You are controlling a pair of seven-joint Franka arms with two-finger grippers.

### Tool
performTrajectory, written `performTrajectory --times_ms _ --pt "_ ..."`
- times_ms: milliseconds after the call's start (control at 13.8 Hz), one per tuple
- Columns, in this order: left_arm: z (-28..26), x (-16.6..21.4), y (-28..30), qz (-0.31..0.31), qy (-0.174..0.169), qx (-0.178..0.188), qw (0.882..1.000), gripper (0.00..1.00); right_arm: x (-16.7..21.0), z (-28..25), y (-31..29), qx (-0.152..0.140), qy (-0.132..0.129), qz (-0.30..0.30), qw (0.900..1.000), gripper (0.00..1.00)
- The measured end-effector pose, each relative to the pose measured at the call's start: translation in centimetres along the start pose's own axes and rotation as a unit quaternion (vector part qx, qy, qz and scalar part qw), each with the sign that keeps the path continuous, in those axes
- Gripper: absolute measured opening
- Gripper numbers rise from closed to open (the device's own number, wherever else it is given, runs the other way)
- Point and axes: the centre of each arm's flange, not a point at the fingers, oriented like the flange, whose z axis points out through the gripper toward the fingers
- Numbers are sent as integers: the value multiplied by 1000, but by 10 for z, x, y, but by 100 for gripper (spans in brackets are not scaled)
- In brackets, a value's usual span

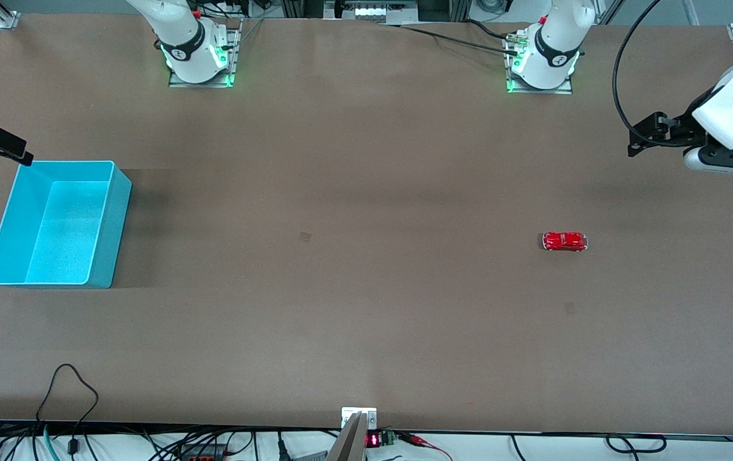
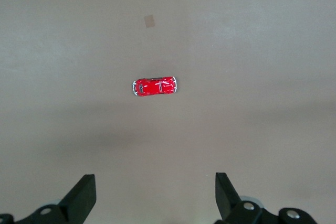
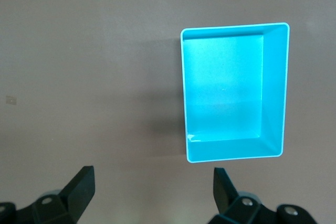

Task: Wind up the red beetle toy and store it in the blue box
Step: 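Move the left gripper over the red toy car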

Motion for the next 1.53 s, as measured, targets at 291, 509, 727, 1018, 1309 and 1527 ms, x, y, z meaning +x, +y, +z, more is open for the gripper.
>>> performTrajectory --times_ms 291,509,727,1018,1309,1527 --pt "0 0 1 1 0 0 1000 100 0 0 -3 0 0 -3 1000 100" --pt "1 0 4 3 -5 -1 1000 100 0 0 -3 0 0 -3 1000 100" --pt "8 -10 7 8 -47 -3 999 100 0 0 -3 0 0 -3 1000 100" --pt "18 -27 23 30 -120 -6 992 100 0 0 -4 0 0 -3 1000 100" --pt "34 -30 29 142 -169 -25 975 100 0 0 -4 0 0 -4 1000 100" --pt "54 -17 26 259 -175 -47 949 100 0 0 -4 0 0 -4 1000 100"
